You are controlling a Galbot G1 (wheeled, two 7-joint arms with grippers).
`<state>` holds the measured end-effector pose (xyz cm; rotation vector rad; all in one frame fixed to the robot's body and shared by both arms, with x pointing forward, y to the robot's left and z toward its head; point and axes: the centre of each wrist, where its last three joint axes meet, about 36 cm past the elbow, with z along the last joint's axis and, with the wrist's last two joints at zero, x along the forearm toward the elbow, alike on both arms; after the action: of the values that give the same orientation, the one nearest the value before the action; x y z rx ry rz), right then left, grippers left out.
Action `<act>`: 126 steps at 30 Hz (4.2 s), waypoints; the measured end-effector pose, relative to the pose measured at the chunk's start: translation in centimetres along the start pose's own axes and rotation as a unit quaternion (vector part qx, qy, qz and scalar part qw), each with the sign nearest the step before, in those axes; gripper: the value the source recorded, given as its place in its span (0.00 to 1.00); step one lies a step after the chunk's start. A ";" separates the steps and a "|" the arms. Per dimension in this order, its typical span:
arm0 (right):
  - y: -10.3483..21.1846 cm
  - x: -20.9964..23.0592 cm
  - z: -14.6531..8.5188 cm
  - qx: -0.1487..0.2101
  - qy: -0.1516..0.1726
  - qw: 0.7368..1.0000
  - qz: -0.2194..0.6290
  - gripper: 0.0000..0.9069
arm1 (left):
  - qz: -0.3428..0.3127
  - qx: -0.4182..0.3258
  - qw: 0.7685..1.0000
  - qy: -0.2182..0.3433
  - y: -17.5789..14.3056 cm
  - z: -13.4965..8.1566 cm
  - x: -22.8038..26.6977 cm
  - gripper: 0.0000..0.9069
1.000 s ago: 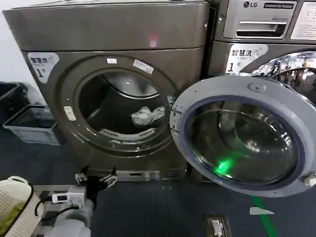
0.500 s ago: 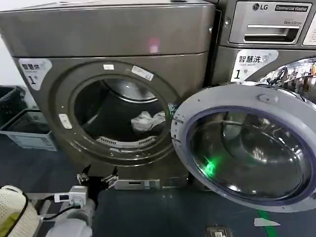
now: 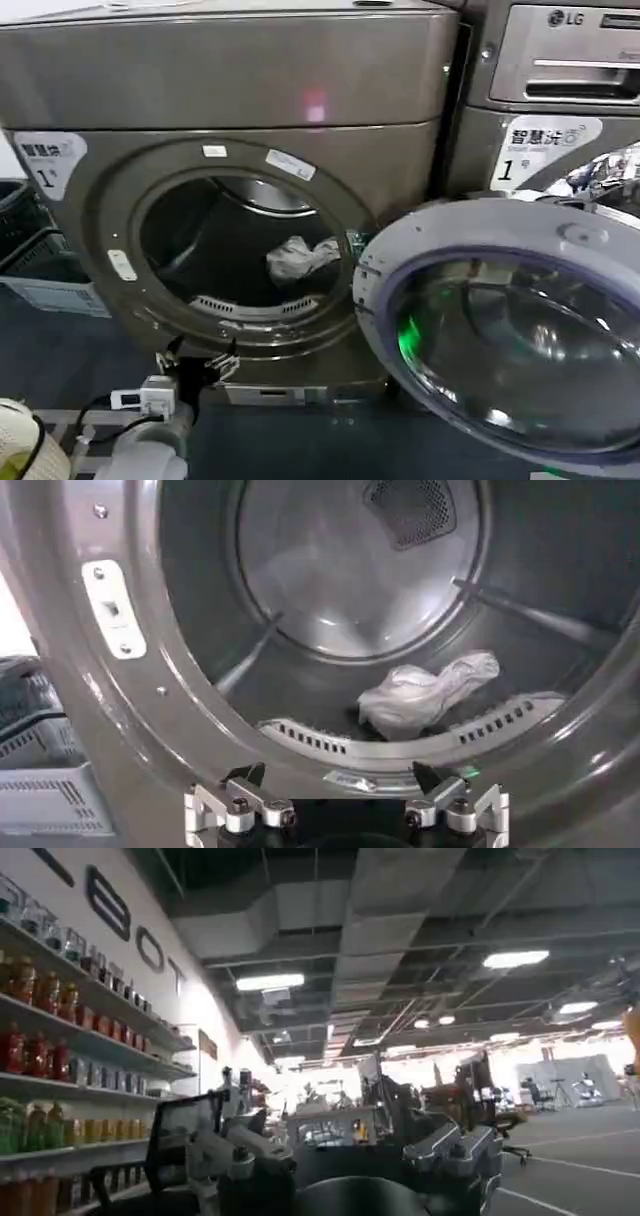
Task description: Grasp the clothes from the dryer.
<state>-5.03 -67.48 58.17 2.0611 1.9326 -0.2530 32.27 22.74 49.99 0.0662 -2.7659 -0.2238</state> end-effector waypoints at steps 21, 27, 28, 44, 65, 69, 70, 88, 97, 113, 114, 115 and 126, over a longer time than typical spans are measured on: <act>-0.1 0.0 0.3 0.001 0.001 1.000 -0.002 1.00 | -0.001 -0.002 1.000 0.003 -0.1 0.2 -0.1 1.00; -0.1 0.0 0.4 0.002 0.002 1.000 -0.003 1.00 | -0.001 -0.002 1.000 0.002 -0.2 0.1 -0.2 1.00; -0.1 0.0 0.3 0.002 0.002 1.000 -0.004 1.00 | -0.001 -0.002 1.000 0.001 -0.2 0.1 -0.2 1.00; 0.0 -0.1 0.6 0.020 0.001 1.000 -0.004 1.00 | -0.001 0.001 1.000 0.003 -0.9 0.1 -1.8 1.00; 0.3 -0.2 0.3 0.022 -0.009 1.000 -0.008 1.00 | 0.008 0.013 1.000 0.002 -1.4 -2.6 -12.8 1.00; 0.5 0.0 0.5 0.022 -0.007 1.000 -0.010 1.00 | 0.008 0.020 1.000 0.008 -1.2 -3.6 -16.0 1.00; 0.5 0.0 0.5 0.022 -0.007 1.000 -0.010 1.00 | 0.009 0.020 1.000 0.011 -1.1 -3.8 -16.8 1.00; 0.5 0.2 0.7 0.027 -0.006 1.000 -0.013 1.00 | 0.022 -0.010 0.998 0.053 -1.4 -7.5 -26.5 1.00; 0.8 0.3 1.2 0.031 -0.006 0.999 -0.019 1.00 | 0.068 -0.158 0.980 0.097 -0.6 -9.6 -30.0 1.00; 2.1 0.7 1.4 0.040 -0.008 0.999 -0.034 1.00 | 0.271 -0.541 0.795 0.039 1.6 -17.9 -32.7 1.00; 2.0 0.7 1.4 0.040 -0.008 0.999 -0.034 1.00 | 0.280 -0.557 0.781 0.042 1.5 -18.4 -32.8 1.00; 2.0 0.7 1.4 0.041 -0.009 0.999 -0.034 1.00 | 0.288 -0.571 0.768 0.045 1.4 -18.7 -33.0 1.00; 2.3 0.9 1.9 0.039 -0.005 0.999 -0.034 1.00 | 0.341 -0.641 0.678 0.109 1.3 -19.9 -35.6 1.00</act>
<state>-2.52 -67.35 56.26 2.0411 2.0190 -0.3583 72.57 23.72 55.97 -1.1482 -1.6198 -1.6619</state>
